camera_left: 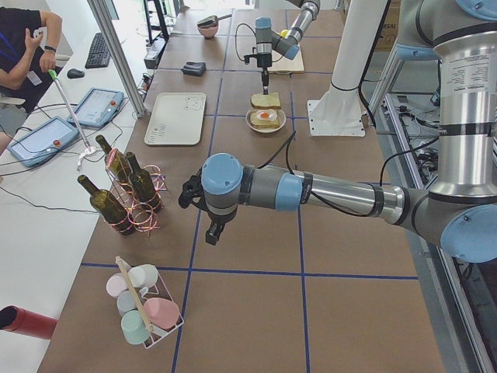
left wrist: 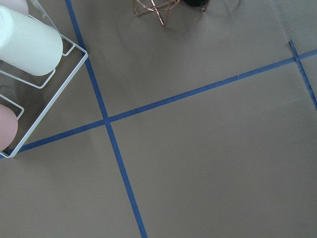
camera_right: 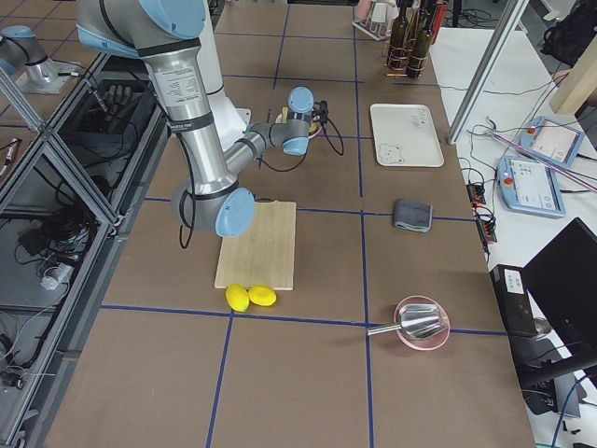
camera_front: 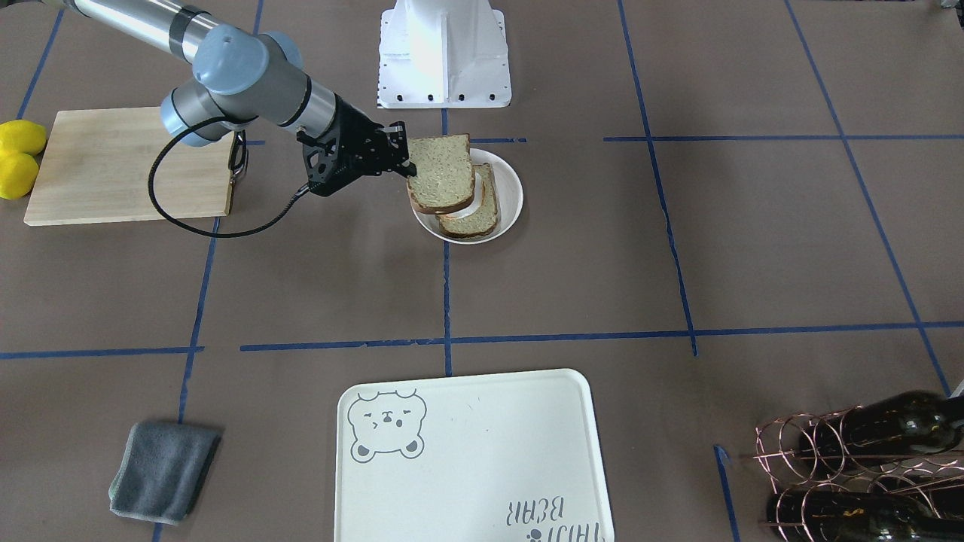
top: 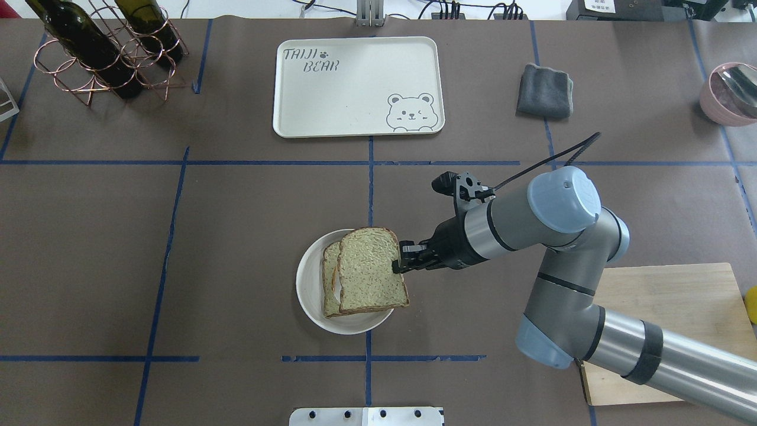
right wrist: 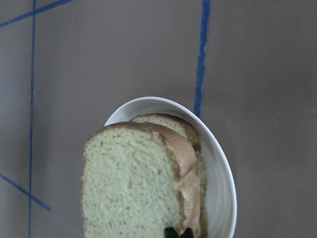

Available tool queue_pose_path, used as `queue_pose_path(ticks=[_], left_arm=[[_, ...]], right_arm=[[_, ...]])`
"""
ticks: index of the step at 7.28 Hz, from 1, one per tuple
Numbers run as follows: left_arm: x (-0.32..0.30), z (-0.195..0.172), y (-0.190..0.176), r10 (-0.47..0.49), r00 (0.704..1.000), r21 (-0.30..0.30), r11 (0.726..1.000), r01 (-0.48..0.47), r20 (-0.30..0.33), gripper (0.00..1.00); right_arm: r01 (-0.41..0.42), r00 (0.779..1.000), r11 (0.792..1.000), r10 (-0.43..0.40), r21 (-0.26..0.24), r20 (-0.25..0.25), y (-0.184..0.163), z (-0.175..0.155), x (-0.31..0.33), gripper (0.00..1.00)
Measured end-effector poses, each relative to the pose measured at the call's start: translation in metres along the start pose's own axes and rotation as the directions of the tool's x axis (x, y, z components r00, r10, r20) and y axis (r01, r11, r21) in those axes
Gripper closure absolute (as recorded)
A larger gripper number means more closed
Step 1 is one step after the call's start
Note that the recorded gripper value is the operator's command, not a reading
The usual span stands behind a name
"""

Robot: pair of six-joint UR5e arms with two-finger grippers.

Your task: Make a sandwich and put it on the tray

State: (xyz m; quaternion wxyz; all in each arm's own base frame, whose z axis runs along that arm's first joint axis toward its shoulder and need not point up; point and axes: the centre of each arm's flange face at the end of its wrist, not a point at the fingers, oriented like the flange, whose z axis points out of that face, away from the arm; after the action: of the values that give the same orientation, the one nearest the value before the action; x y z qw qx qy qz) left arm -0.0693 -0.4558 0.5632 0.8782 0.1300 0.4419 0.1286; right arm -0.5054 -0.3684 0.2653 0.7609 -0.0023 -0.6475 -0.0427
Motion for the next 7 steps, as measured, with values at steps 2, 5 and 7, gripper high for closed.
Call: queue_pose_path(ticks=[2, 5, 7], left_arm=[[0.001, 0.0, 0.0, 0.002, 1.0, 0.001, 1.0, -0.002, 0.0, 0.0], [0.004, -0.002, -0.002, 0.008, 1.0, 0.004, 1.0, -0.008, 0.0, 0.0], [0.01, 0.002, -0.006, 0.004, 1.0, 0.003, 1.0, -0.004, -0.017, 0.0]], right_arm=[[-0.009, 1.0, 1.0, 0.009, -0.009, -0.024, -0.007, 0.022, -0.007, 1.0], [-0.031, 0.998, 0.999, 0.03, -0.03, -0.051, -0.002, 0.046, -0.001, 0.73], [-0.034, 0.998, 0.999, 0.032, -0.034, -0.054, 0.0, 0.049, 0.0, 0.0]])
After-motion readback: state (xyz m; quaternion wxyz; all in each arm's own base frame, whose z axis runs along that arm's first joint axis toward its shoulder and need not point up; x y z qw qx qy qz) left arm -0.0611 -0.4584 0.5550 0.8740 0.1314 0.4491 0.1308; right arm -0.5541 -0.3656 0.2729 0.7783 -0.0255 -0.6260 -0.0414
